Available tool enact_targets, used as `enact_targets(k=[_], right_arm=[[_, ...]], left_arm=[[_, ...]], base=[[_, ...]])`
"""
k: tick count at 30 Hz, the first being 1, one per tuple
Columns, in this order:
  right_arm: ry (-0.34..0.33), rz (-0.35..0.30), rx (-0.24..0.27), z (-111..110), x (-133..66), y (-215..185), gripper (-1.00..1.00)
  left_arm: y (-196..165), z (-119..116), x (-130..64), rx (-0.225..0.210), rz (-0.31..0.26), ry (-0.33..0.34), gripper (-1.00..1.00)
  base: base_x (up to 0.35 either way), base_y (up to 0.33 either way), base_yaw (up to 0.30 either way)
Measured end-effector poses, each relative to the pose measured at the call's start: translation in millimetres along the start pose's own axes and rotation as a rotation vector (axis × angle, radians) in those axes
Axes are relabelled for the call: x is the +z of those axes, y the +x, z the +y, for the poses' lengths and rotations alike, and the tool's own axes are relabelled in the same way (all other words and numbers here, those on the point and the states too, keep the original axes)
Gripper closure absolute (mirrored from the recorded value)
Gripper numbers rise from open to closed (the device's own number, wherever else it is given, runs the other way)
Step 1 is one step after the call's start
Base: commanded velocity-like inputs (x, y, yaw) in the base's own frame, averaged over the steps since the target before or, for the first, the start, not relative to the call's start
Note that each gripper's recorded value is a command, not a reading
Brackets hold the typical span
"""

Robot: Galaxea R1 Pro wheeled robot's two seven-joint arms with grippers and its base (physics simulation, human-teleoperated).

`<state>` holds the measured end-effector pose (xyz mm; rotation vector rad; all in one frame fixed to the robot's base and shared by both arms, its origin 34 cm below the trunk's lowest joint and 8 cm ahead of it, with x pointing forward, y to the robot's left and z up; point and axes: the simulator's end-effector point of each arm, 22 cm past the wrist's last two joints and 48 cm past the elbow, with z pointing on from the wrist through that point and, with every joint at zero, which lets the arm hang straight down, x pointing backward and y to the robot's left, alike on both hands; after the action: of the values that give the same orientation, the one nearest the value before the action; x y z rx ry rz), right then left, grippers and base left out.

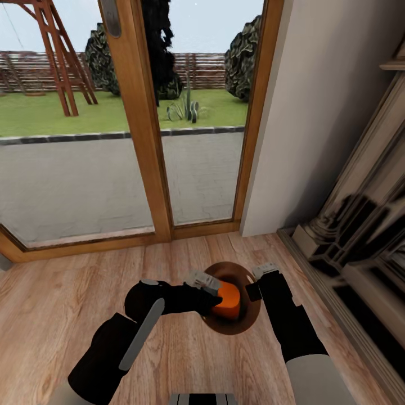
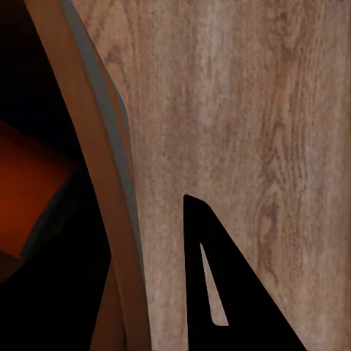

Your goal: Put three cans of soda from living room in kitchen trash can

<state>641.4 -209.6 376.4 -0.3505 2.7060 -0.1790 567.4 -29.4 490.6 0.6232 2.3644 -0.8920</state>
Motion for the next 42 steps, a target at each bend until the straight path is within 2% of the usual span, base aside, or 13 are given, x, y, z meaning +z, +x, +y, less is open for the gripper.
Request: enact_targets(k=[5,10,15,30,33,42], right_arm=[[-0.001,-0.001,0.0,0.6,-0.2,-0.3,1.0],[-0.006,-0.004,-0.001,4.4,-1.2,-2.2,1.0],[-0.005,-0.005,-0.002,5.4,-1.7,-3.0,1.0],[-0.009,-0.009,-0.009,8.8,-2.6,-4.8,1.0],[-0.011,-0.01,-0.013,10.3,-2.6,-4.9,1.0],[-0.01,-0.009,-0.015,10.6,-2.6,-4.9,1.0]], left_arm=[[2.4,-6.0,7.1,0.0,0.012,0.0,1.0],[29.3,-2.7,27.3,-0.027,0.089,-0.015,1.0],[43.2,3.6,36.2,-0.039,0.124,-0.037,1.0],[46.4,13.6,48.6,-0.046,0.102,-0.059,1.0],[44.8,24.1,55.1,-0.046,0.1,-0.076,1.0],[43.9,32.0,60.6,-0.049,0.09,-0.085,1.0]], base=[[0.0,0.0,0.0],[0.0,0.0,0.0],[0.0,0.0,0.0],[0.0,0.0,0.0],[0.0,0.0,0.0],[0.0,0.0,0.0]])
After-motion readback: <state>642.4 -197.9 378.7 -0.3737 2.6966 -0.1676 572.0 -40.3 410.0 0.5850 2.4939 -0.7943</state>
